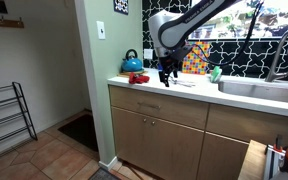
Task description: Open the drawer
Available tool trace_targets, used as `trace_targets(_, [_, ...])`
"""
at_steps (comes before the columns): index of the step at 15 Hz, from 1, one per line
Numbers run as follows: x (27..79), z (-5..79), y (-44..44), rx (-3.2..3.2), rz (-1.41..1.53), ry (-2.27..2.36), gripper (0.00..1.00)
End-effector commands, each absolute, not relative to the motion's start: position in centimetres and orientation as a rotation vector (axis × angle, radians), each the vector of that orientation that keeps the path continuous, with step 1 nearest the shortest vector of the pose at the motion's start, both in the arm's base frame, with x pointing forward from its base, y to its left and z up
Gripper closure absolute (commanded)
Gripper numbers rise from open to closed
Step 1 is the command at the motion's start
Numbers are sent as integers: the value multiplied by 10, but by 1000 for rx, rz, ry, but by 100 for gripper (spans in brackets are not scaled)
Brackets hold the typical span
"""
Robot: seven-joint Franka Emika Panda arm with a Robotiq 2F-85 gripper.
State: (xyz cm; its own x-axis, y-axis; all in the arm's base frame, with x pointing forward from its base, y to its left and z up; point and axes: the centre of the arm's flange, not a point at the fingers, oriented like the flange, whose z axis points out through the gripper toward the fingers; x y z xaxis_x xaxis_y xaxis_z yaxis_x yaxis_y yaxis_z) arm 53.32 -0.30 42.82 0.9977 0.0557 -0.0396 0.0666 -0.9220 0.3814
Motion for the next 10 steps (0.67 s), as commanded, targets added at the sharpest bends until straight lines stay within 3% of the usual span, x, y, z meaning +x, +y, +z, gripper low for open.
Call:
trace_targets(1, [573, 417, 8, 2684, 156, 282, 0])
trace_targets(2, [555, 423, 10, 2706, 75, 197, 0])
trace_targets(10, [583, 406, 8, 2692, 111, 199, 0])
